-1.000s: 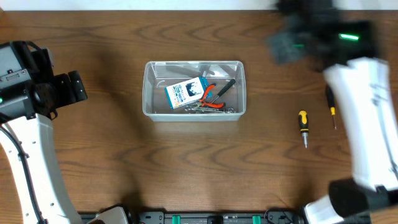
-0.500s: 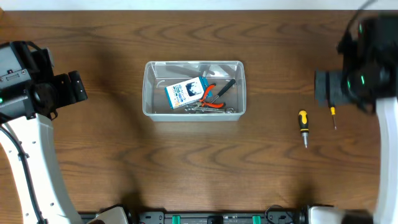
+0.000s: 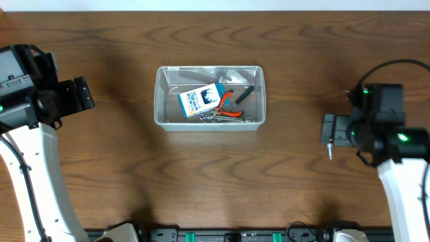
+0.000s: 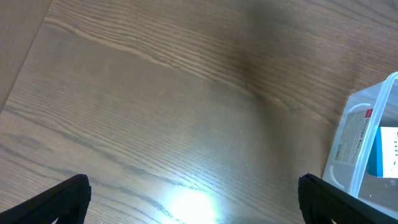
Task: Pack container
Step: 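Move the right gripper over the yellow-black screwdriver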
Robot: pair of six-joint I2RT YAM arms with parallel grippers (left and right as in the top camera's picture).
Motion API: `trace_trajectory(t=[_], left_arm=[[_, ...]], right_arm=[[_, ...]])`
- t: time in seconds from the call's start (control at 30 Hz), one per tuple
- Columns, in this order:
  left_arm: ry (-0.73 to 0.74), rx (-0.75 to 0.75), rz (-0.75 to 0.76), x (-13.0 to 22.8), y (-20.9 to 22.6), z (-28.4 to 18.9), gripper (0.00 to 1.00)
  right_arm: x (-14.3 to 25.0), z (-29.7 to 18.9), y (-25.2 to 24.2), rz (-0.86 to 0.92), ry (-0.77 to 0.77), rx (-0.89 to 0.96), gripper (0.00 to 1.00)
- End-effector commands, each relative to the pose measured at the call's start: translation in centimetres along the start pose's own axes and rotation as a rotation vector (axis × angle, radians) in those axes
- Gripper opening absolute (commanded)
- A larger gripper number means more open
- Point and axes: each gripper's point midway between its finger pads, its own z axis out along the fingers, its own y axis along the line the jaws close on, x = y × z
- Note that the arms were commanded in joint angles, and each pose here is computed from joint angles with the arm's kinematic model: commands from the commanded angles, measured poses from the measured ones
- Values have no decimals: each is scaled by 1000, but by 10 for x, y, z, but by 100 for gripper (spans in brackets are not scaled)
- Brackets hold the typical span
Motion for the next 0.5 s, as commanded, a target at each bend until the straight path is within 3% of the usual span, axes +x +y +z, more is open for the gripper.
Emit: trace_trajectory(t=[0.0, 0.47], left_arm=[[12, -2, 3, 3, 1, 3, 98], [16, -2, 3, 4, 1, 3, 98]], right_arm=[[9, 33, -2, -8, 76, 7, 99], [20, 144, -10, -67, 291, 43, 99]])
